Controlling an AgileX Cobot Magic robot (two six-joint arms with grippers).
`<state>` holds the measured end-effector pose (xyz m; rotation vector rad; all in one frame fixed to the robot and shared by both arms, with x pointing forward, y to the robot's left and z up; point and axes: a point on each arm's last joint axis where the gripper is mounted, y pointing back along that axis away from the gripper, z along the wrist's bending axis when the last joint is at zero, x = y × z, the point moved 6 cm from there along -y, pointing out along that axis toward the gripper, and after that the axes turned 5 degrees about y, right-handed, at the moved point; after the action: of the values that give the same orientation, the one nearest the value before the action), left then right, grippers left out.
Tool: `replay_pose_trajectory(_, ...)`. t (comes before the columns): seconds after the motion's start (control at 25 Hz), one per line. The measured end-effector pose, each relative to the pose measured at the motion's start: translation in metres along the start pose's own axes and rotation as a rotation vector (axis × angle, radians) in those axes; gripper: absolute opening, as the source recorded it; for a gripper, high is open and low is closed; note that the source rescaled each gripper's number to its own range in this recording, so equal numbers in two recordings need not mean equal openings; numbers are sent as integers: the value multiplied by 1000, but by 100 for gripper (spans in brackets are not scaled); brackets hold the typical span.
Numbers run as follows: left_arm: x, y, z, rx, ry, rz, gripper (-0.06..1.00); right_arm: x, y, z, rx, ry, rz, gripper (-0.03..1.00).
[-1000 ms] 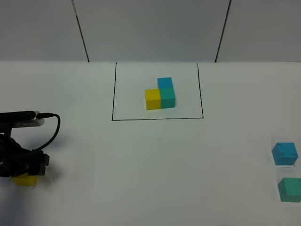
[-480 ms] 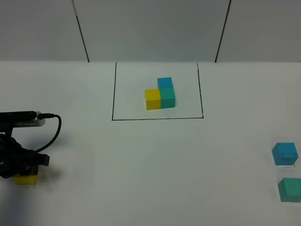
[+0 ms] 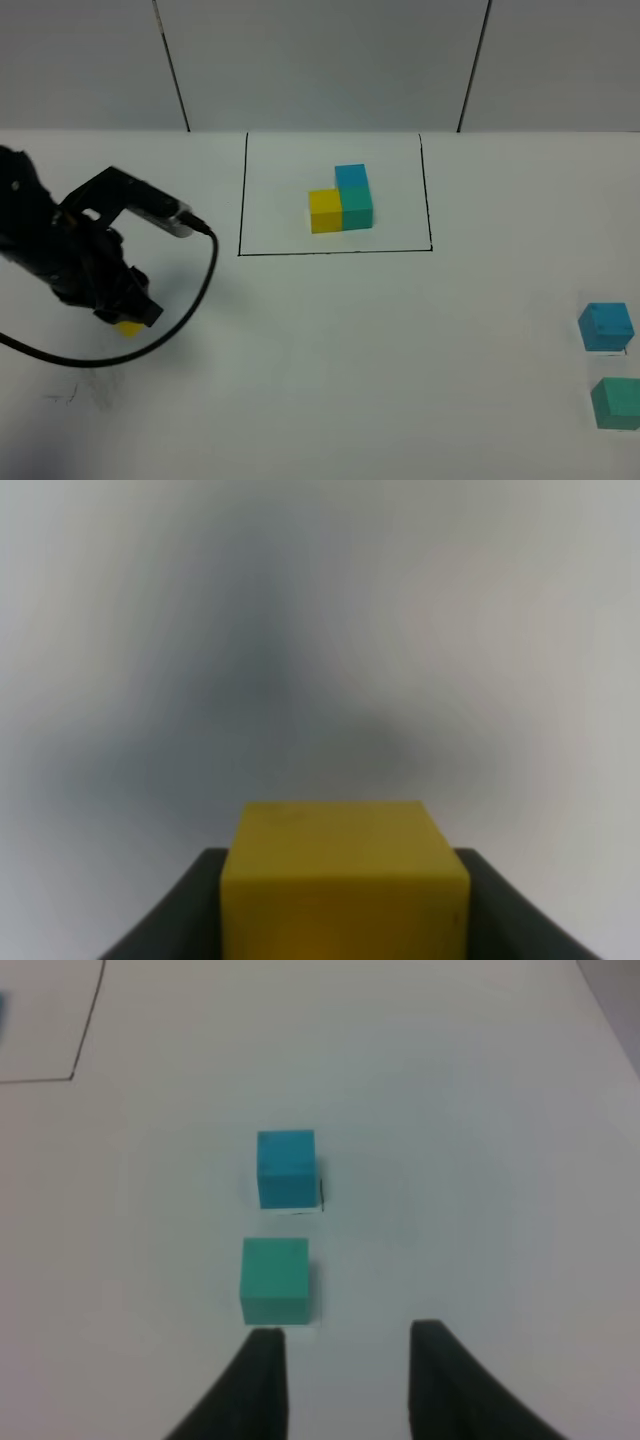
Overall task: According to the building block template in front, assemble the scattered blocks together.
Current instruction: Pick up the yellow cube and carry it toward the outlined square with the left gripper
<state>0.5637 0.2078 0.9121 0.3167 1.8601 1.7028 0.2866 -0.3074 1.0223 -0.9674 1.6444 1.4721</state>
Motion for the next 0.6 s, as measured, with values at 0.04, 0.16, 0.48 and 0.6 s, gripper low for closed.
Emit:
replay_pose_trajectory(0.04,-12,6,-8,7,-65,-21,0,0,0,0,0,0,0,0)
replay_pose_trajectory(0.16,-43,24,-40,33,-248,-70,0,0,0,0,0,0,0,0)
replay_pose_trajectory(0.48,-87,14,-122,104,-620,-85,0,0,0,0,0,1,0,0)
replay_pose_trajectory(0.6,-90,-9,-138,125,-665,-43,0,0,0,0,0,1,0,0)
